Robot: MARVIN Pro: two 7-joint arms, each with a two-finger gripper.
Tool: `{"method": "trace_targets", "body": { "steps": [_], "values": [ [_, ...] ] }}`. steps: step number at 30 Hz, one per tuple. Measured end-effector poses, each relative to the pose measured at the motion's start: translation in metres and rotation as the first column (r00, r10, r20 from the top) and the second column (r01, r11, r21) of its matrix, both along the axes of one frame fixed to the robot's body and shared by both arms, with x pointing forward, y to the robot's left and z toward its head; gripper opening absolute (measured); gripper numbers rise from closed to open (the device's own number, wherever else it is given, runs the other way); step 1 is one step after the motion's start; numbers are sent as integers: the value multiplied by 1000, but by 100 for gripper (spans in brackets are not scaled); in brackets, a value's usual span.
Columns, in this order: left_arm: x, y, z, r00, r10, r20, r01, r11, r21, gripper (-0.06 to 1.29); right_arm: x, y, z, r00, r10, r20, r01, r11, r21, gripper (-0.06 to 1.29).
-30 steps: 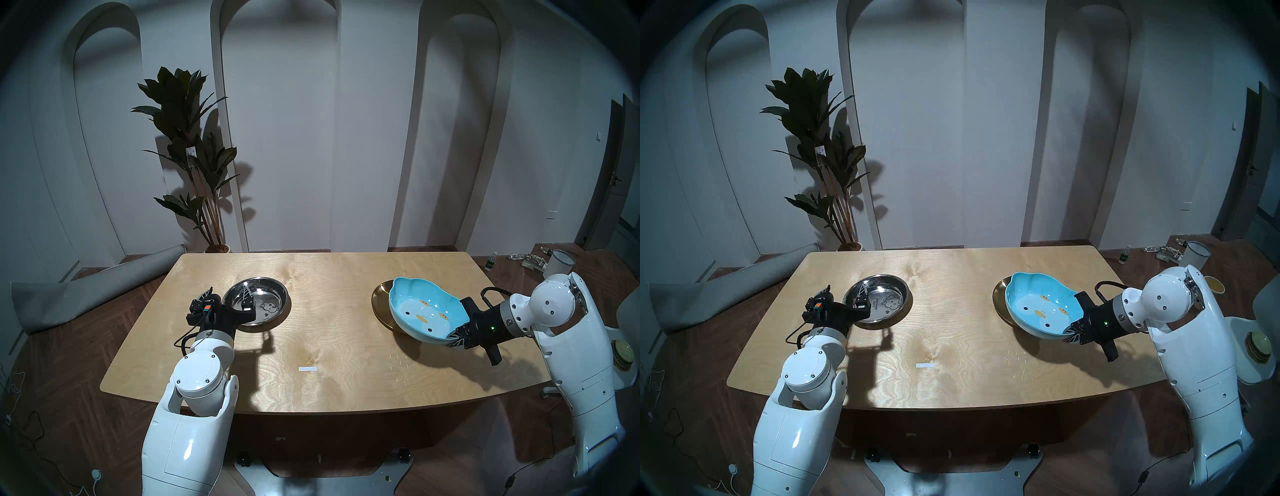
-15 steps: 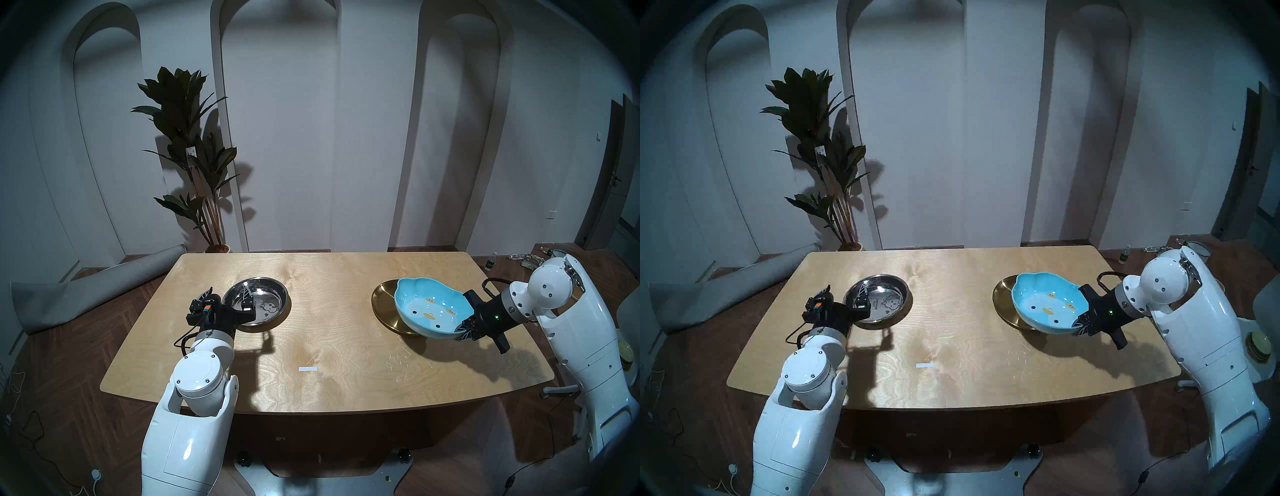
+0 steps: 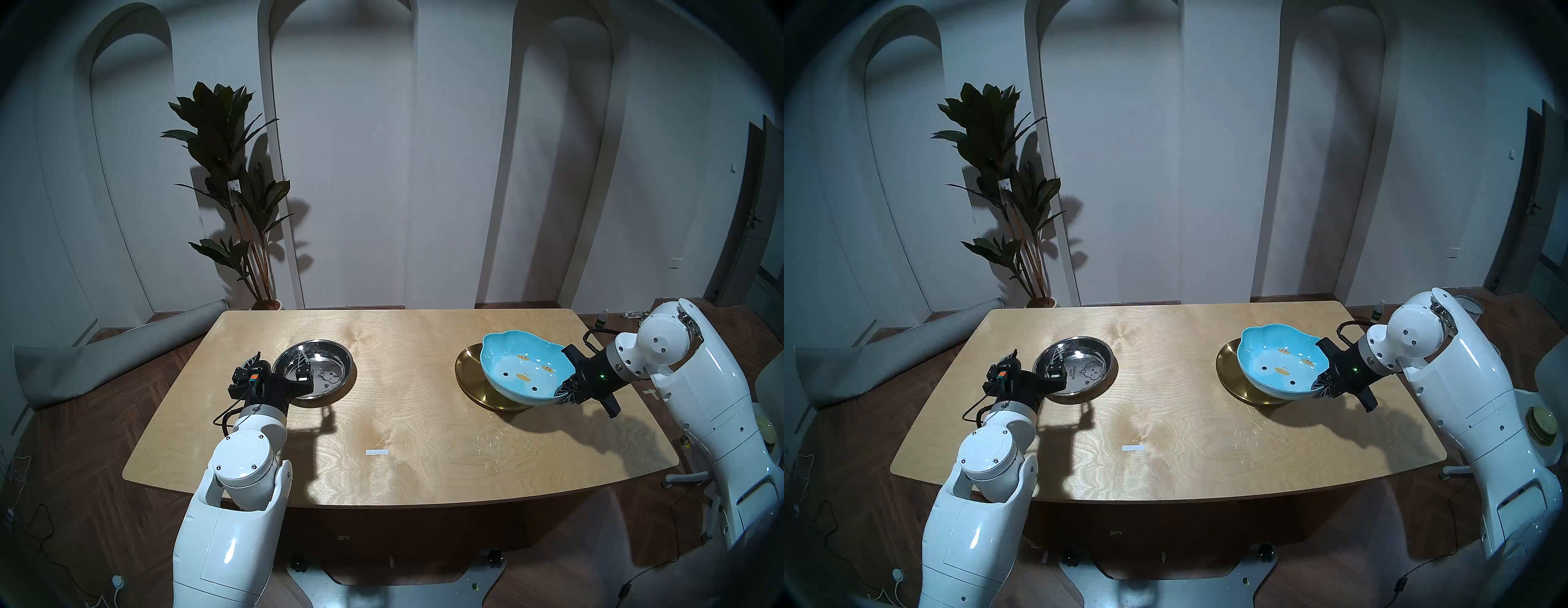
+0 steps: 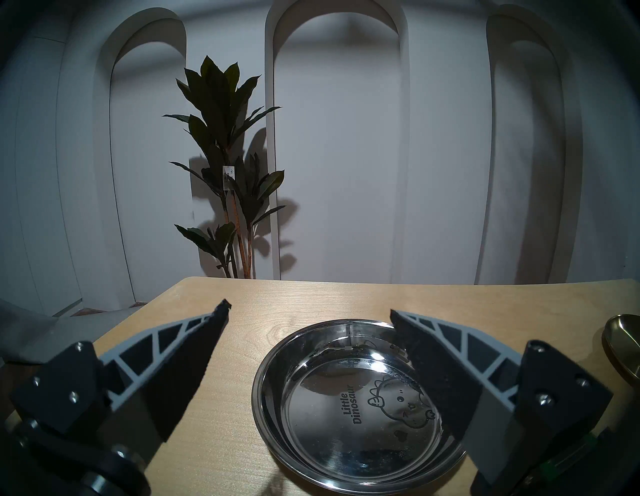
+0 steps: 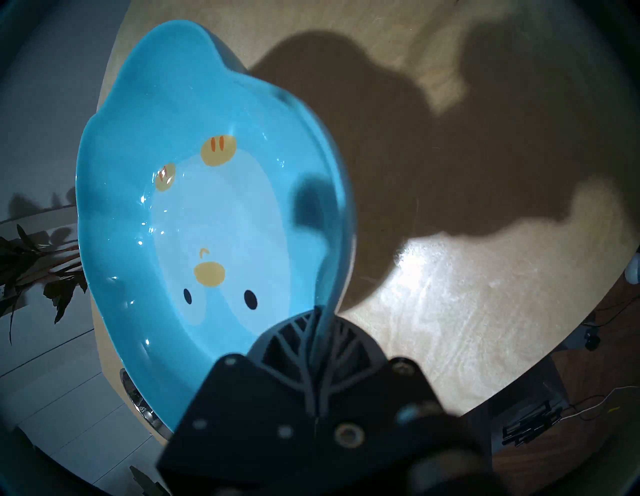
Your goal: Stack the plates into one stack
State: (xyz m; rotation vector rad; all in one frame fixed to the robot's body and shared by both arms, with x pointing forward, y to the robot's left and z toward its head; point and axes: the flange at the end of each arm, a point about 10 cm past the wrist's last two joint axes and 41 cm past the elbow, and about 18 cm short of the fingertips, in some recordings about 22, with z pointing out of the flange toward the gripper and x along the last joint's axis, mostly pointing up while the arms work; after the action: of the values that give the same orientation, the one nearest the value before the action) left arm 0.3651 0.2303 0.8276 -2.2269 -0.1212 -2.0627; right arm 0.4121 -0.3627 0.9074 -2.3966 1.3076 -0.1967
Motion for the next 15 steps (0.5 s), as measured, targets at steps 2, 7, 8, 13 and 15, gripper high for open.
{"method": "trace_targets", "body": {
  "steps": [2, 7, 8, 13, 15],
  "values": [
    [0, 0, 0, 1000, 0, 0, 0, 1000, 0, 123, 4, 0, -1, 1000, 5, 3, -5, 1000, -5, -3],
    [0, 0, 0, 1000, 0, 0, 0, 1000, 0, 123, 14, 3, -7, 1000, 21, 8, -21, 1000, -9, -3],
    [0, 0, 0, 1000, 0, 0, 0, 1000, 0, 123, 16, 4, -8, 1000, 25, 8, -25, 1000, -9, -3],
    [0, 0, 0, 1000, 0, 0, 0, 1000, 0, 123, 26, 8, -15, 999, 45, 12, -45, 999, -13, -3],
    [0, 0, 0, 1000, 0, 0, 0, 1000, 0, 123, 29, 9, -17, 999, 51, 12, -51, 999, -17, -3]
  ]
}}
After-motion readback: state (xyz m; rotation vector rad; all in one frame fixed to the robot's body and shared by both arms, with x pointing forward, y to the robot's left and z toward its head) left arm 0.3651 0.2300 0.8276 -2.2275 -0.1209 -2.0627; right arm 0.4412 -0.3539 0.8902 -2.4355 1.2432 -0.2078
